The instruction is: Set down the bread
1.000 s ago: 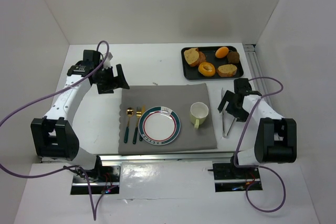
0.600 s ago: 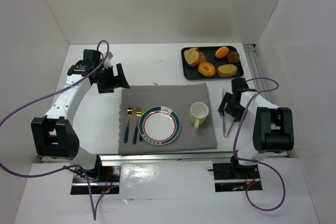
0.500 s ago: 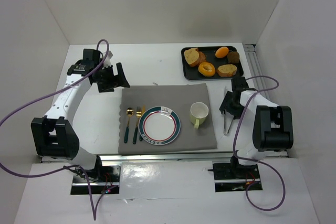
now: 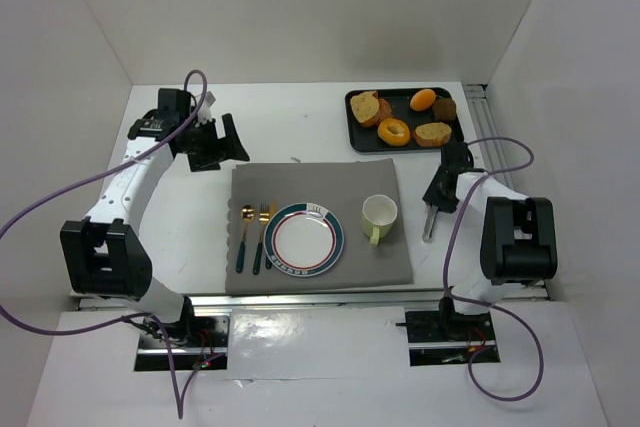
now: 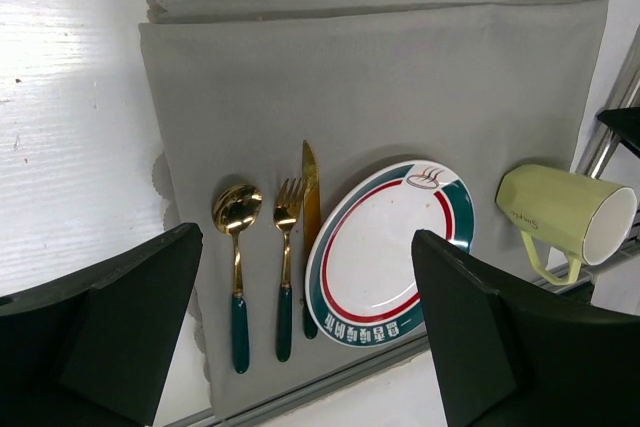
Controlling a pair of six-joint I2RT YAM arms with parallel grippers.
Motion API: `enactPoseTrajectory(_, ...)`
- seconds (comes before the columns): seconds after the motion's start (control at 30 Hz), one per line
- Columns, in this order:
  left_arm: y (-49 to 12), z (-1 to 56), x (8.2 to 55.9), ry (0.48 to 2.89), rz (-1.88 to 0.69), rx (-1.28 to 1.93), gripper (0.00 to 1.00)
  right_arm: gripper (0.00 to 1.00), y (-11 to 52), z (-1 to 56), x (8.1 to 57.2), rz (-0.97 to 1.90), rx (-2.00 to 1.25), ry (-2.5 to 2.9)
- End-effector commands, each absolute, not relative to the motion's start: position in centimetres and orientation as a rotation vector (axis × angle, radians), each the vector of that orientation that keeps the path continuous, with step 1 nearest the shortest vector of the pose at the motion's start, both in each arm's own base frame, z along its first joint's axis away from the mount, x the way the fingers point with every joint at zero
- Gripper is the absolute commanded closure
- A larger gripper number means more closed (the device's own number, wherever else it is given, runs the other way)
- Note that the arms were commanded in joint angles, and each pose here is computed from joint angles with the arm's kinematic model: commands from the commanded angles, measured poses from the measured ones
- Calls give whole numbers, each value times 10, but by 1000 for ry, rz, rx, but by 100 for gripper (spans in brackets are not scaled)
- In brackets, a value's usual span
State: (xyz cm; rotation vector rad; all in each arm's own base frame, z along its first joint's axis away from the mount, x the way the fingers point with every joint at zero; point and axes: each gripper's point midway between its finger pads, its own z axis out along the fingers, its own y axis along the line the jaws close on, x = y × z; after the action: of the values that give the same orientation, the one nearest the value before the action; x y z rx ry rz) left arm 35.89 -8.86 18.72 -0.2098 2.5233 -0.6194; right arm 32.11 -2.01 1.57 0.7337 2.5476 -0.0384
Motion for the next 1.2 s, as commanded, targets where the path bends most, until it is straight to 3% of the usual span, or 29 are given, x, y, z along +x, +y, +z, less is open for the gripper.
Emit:
enactPoseTrajectory(0.0,-94,207,366,2472,-646,-180,0,56,-23,12,331,-68,747,2513)
enactPoseTrajectory(0.03,-92,207,366,2472,-635,-184,0,69,-23,14,329,-66,758,2511)
enactPoseTrajectory(0.13,-92,214,367,2453,-635,-178,0,87,-23,43,331,-87,770,2441)
enactPoseTrajectory(0.37,-92,223,370,2435,-635,-171,0,89,-11,115,314,-85,729,2334)
enactPoseTrajectory(0.57,-91,222,370,2435,-623,-176,0,89,16,174,343,13,625,2296)
enactPoseTrajectory(0.8,-90,217,367,2455,-615,-158,0,77,40,206,435,266,502,2267)
enactPoseTrajectory(0.93,-91,215,365,2472,-624,-148,0,54,42,202,485,317,482,2269)
enactPoseTrajectory(1.17,-86,215,363,2472,-583,-150,0,50,26,185,522,347,576,2275)
